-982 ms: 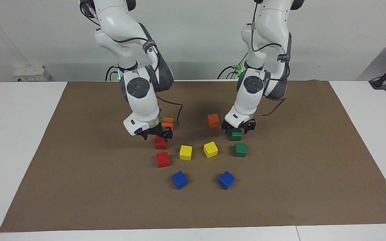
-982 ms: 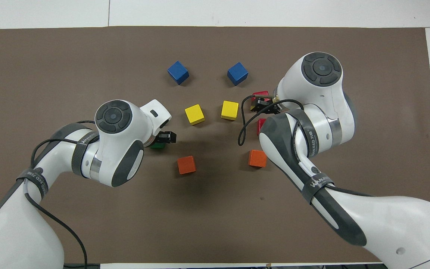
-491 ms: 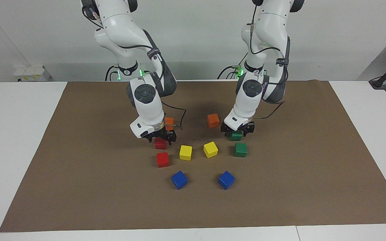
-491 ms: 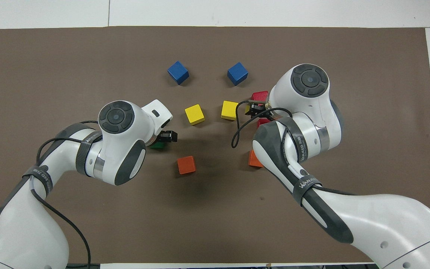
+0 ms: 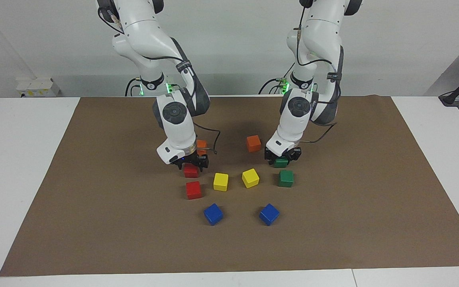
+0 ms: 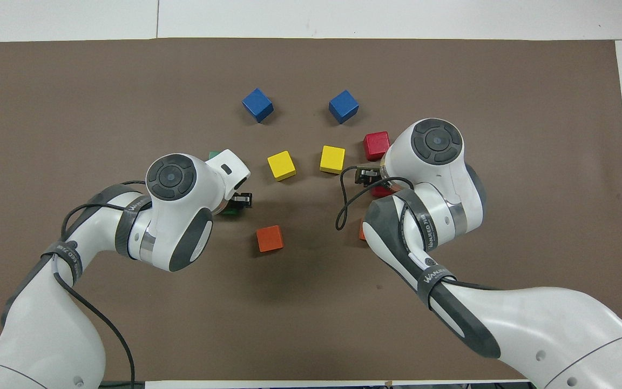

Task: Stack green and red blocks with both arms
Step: 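Grasp the green block with the left gripper while the right gripper grasps red, then lift green block outward with the left gripper while the right gripper carries red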

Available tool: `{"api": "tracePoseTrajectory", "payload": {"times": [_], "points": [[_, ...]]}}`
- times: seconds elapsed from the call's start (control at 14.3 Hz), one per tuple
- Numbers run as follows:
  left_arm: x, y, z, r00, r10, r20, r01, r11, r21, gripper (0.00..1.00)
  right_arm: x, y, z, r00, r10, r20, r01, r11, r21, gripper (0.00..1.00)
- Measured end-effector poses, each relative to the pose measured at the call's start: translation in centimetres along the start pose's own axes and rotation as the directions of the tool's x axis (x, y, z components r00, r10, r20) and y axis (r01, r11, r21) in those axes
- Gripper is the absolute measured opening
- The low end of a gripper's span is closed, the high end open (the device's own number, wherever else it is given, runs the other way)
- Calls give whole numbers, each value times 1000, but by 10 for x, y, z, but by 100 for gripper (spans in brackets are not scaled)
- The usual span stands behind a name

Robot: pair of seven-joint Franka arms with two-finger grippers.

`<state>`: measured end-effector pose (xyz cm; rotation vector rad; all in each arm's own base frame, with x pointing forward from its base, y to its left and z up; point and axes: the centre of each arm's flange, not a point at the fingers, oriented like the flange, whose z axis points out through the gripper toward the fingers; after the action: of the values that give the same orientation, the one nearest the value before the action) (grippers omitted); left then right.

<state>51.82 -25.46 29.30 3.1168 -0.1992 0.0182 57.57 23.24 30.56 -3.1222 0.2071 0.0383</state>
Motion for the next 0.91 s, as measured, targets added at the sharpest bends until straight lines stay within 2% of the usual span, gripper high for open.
{"api": "tracePoseTrajectory", "payload": {"times": [0.07, 0.14, 0.35, 0.56, 0.77, 0.91], "points": [[0, 0, -1, 1000, 0, -1, 0, 1000, 0, 55, -1, -1, 0, 1000, -14, 0, 14, 1000, -1, 69], [0, 0, 1, 1000, 0, 2, 0, 1000, 1, 55, -1, 0, -1, 1000, -21, -1, 21, 1000, -2, 55], [0, -3, 0, 1000, -4, 10, 4, 1000, 5, 55, 12, 13, -24, 998, -65, 6, 65, 997, -32, 55], [13, -28, -36, 998, -48, 36, 48, 999, 18, 55, 64, 81, -92, 985, -169, -33, 168, 985, -28, 55], [12, -96, -98, 993, -93, 67, 91, 995, 29, 55, 99, 193, -104, 964, -260, -48, 258, 965, -35, 55], [5, -159, -123, 990, -96, 100, 93, 995, 29, 55, 105, 231, -97, 955, -295, -32, 293, 955, -35, 55]]}}
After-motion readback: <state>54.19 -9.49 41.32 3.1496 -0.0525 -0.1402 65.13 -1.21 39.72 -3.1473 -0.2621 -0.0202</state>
